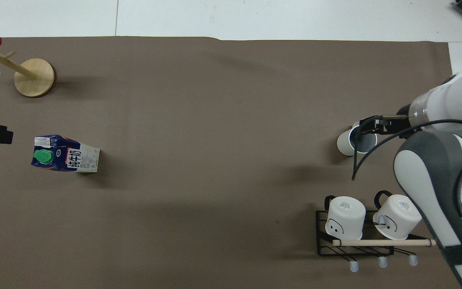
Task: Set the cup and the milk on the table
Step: 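Reach the right gripper down to the white mug's rim and grasp it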
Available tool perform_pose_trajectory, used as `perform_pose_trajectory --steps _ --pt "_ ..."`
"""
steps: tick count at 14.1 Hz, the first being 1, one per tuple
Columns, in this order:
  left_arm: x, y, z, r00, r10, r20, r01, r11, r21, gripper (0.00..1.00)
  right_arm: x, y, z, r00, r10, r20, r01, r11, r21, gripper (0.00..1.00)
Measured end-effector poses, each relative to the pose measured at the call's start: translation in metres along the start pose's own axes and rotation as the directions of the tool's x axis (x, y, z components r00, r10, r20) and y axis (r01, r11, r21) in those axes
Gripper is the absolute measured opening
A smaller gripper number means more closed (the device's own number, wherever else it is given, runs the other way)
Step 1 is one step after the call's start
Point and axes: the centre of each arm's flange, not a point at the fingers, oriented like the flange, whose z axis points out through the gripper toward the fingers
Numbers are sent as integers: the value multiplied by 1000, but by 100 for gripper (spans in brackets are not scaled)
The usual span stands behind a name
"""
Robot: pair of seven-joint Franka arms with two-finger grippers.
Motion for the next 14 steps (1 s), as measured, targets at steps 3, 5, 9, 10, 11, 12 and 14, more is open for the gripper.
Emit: perform_pose_trajectory --steps 3,5,9,10,11,12,14 --pt "0 0 0 1000 0 1 0 1000 0 100 10 -3 37 999 33 -7 -33 999 -2 100" --pt "0 0 1 1000 1 1 -1 1000 0 100 11 -4 53 999 42 1 -42 999 -5 100" --pt "-2 0 1 1000 1 3 -1 1000 -1 100 14 -20 83 999 46 -1 -46 999 -6 100" --pt "-3 1 2 1000 1 6 -1 1000 -1 100 12 -22 92 999 41 11 -41 999 -10 100" --pt "-5 1 3 1000 2 9 -2 1000 -2 100 9 -22 101 999 41 17 -40 999 -12 100" --pt "-6 1 4 1000 2 11 -2 1000 -2 100 6 -21 110 999 41 23 -40 999 -13 100" --pt "-7 2 4 1000 4 12 -4 1000 -2 100 1 -20 120 999 41 32 -41 999 -15 100"
